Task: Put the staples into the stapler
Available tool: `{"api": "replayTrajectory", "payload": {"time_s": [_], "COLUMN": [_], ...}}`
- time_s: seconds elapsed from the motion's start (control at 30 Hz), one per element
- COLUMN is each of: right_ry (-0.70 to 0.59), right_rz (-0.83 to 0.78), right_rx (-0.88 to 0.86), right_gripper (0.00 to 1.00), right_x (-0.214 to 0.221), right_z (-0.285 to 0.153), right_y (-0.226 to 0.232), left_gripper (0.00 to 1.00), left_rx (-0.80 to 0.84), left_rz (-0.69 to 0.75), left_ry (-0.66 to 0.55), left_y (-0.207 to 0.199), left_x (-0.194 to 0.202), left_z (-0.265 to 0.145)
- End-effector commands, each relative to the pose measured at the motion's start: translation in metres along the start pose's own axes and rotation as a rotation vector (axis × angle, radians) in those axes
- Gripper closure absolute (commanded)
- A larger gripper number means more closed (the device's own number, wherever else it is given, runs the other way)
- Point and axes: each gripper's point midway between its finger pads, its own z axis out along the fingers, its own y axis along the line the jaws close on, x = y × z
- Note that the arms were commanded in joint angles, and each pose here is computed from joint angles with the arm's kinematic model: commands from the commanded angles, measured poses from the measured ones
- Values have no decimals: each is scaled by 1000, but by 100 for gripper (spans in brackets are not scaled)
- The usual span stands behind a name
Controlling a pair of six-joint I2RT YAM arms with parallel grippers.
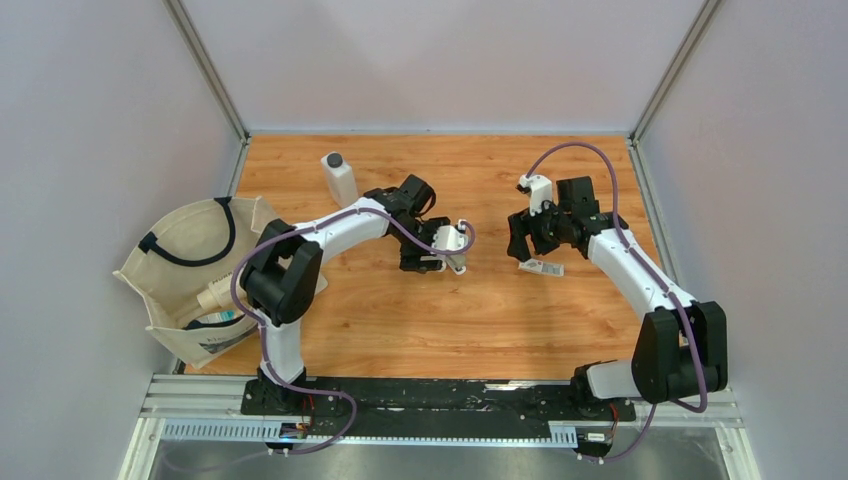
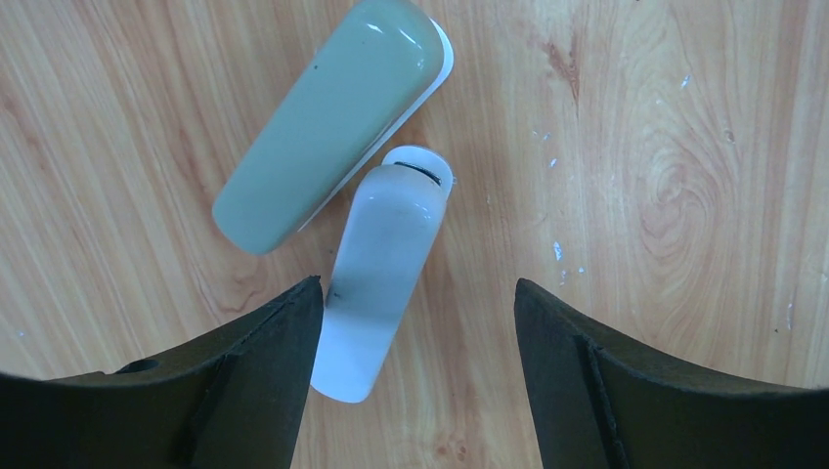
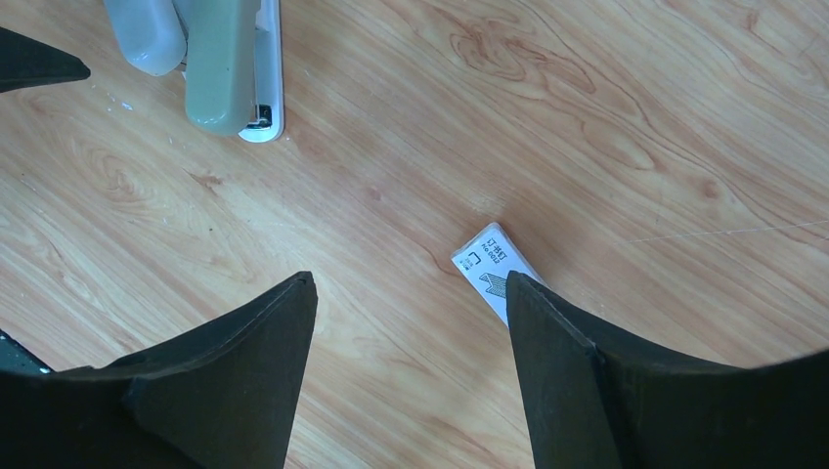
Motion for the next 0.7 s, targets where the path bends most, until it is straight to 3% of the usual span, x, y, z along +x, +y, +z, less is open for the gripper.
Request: {"api": "replayTrajectory", "payload": {"time_s": [0.0, 0.23, 0.67], "right_ry": [-22, -29, -33], "right_rz": [-28, -33, -39], "right_rx": [-22, -25, -34], "right_gripper": [26, 27, 27], "right_x": [-5, -6, -6], "right_z": [-1, -3, -4], "right_y": [4, 4, 7], "left_gripper": [20, 20, 34], "left_rx": [-21, -60, -6], "left_rz": [52, 69, 76], "left_ry": [-16, -16, 73], "left_y": [13, 23, 17], "left_x": [-13, -17, -5], "left_z": [-1, 0, 16]}}
